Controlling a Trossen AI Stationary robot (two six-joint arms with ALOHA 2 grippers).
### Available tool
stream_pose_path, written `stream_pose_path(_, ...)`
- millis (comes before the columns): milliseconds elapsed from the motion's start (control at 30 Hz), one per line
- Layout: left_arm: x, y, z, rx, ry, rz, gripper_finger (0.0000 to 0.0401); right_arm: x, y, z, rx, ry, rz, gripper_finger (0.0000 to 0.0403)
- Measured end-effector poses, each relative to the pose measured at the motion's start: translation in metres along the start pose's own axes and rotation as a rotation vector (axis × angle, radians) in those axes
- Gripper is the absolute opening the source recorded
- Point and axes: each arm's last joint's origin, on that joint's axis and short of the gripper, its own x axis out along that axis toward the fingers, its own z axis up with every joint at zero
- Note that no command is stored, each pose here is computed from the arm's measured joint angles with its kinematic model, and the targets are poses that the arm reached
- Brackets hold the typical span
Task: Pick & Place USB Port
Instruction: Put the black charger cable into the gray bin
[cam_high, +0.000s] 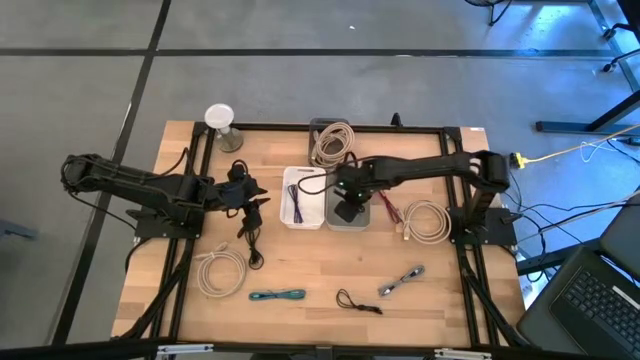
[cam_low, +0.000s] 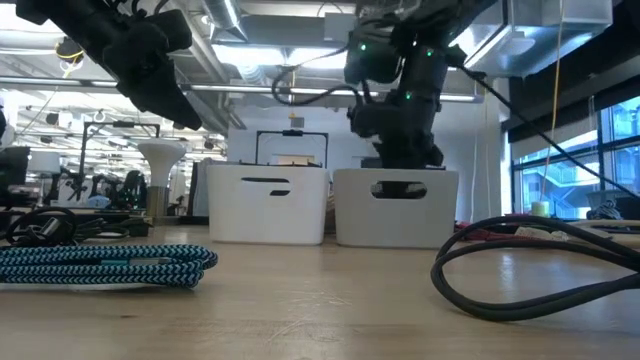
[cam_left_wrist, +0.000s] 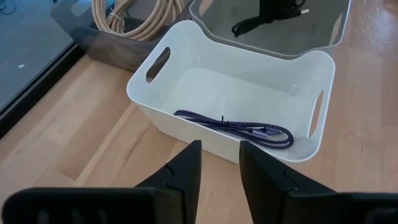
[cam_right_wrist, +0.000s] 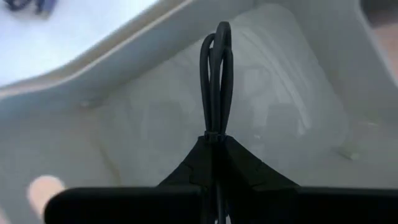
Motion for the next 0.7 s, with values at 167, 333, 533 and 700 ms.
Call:
stream_pose_path(167,0.000,0.000,0.000,0.001,0.000,0.000,0.0099,0.013,0.000,-0.001,-0.011,0.034,-0.015,0.0017)
stream_pose_path(333,0.000,0.000,0.000,0.000,0.000,0.000,0.0102,0.020,0.000,-0.001,-0.026,0.050,-0.022,0.0017)
stream_pose_path(533,0.000,0.000,0.000,0.000,0.000,0.000,0.0098,0.020,0.000,0.000,-0.057,0.034,-0.029,0.0066)
stream_pose_path(700,0.000,0.000,0.000,0.001,0.000,0.000,0.0102,0.018,0.001,0.003,-0.080,0.024,-0.027,0.0121)
